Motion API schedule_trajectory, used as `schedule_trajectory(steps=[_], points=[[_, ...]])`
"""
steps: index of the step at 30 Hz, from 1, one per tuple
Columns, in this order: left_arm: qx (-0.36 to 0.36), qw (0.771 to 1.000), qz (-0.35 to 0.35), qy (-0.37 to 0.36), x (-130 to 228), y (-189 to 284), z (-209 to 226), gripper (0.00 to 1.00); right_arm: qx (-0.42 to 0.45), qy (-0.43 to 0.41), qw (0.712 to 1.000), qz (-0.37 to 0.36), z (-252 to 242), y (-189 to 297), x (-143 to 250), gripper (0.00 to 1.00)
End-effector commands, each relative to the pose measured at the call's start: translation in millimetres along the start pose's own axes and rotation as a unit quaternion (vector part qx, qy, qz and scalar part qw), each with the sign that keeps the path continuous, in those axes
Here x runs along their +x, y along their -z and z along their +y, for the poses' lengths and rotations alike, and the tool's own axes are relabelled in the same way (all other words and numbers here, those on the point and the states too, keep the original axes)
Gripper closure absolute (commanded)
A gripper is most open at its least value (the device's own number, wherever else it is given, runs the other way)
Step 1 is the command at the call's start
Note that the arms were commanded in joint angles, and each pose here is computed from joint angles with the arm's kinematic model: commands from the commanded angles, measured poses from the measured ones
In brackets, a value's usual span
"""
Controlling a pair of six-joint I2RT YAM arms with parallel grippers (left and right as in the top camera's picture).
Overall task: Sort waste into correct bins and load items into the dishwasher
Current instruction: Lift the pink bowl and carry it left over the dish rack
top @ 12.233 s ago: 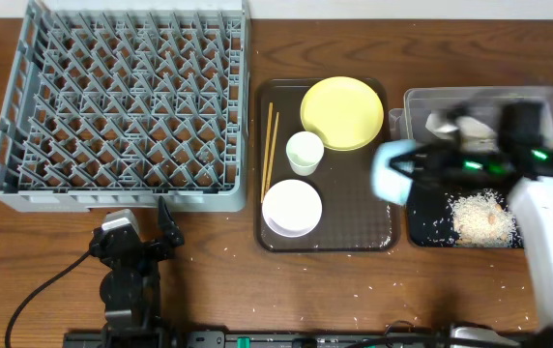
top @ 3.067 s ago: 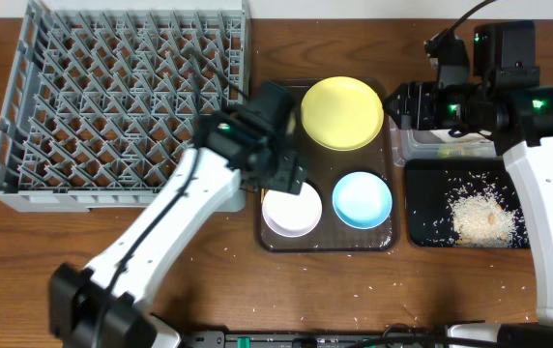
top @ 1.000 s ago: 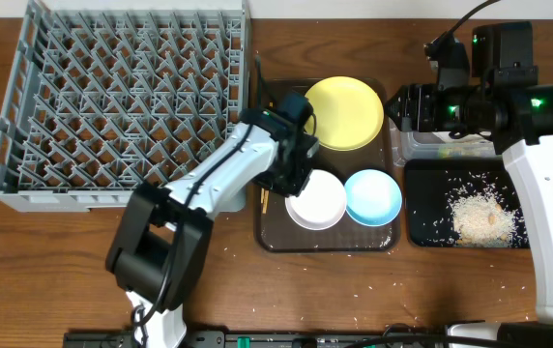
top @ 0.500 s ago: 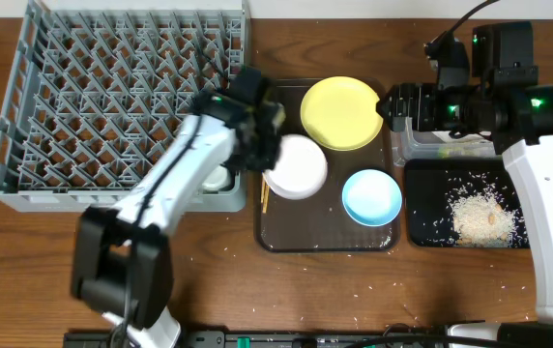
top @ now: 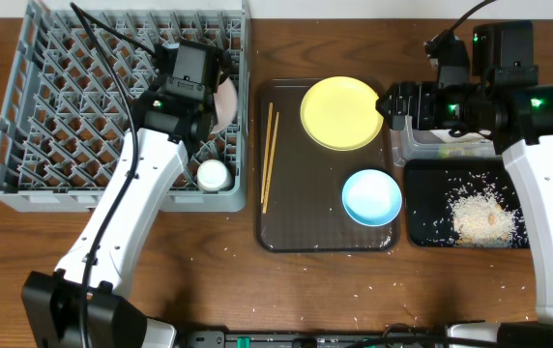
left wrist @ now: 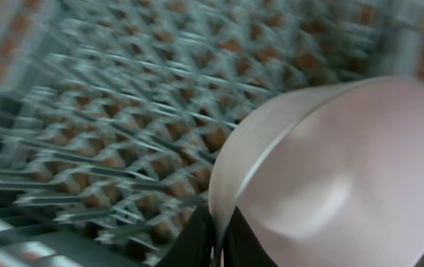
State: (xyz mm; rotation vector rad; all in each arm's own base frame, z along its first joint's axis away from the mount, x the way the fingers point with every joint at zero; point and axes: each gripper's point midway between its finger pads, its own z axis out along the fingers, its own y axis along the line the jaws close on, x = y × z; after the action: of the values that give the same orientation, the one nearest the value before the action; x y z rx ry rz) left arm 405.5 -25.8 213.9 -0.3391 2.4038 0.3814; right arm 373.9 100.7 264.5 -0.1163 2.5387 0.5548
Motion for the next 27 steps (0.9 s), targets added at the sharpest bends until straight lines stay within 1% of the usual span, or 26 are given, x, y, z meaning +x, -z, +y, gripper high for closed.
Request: schedule_trajectory(steps=[1,4,7,10,13,14,17,27], points=[[-0.116,0.991,-0.058,0.035,-21.5,5.0,39.1,0.93,0.000,0.002,1.000,-0.002,0.8,0.7,-1.2,0.01],[-0.160,0.983,-0.078,0.047,-26.2,7.3,52.6,0.93,0.001,0.001,1.000,-0.002,0.8,0.7,-1.2,0.01],[-0.179,0.979,-0.083,0.044,-27.3,4.9,55.8,0.93,0.000,0.001,1.000,-0.001,0.8,0.6,-1.2,0.01],[-0.198,0.976,-0.082,0.034,-25.4,-1.7,55.6,0.93,0.001,0.001,1.000,-0.002,0.8,0.7,-1.2,0.01],[-0.236,0.967,-0.094,0.013,-25.0,-3.3,55.2,0.93,0.001,0.001,1.000,-0.001,0.7,0.6,-1.2,0.01],[-0.255,0.962,-0.102,0.001,-25.3,-2.7,53.7,0.93,0.001,0.001,1.000,-0.001,0.7,0.6,-1.2,0.01],[-0.281,0.952,-0.118,-0.023,-24.6,-0.8,44.9,0.93,0.001,0.001,1.000,-0.002,0.8,0.7,-1.2,0.01],[-0.336,0.927,-0.148,-0.078,-18.8,-5.0,23.1,0.93,0.001,0.002,1.000,-0.002,0.8,0.7,-1.2,0.01]])
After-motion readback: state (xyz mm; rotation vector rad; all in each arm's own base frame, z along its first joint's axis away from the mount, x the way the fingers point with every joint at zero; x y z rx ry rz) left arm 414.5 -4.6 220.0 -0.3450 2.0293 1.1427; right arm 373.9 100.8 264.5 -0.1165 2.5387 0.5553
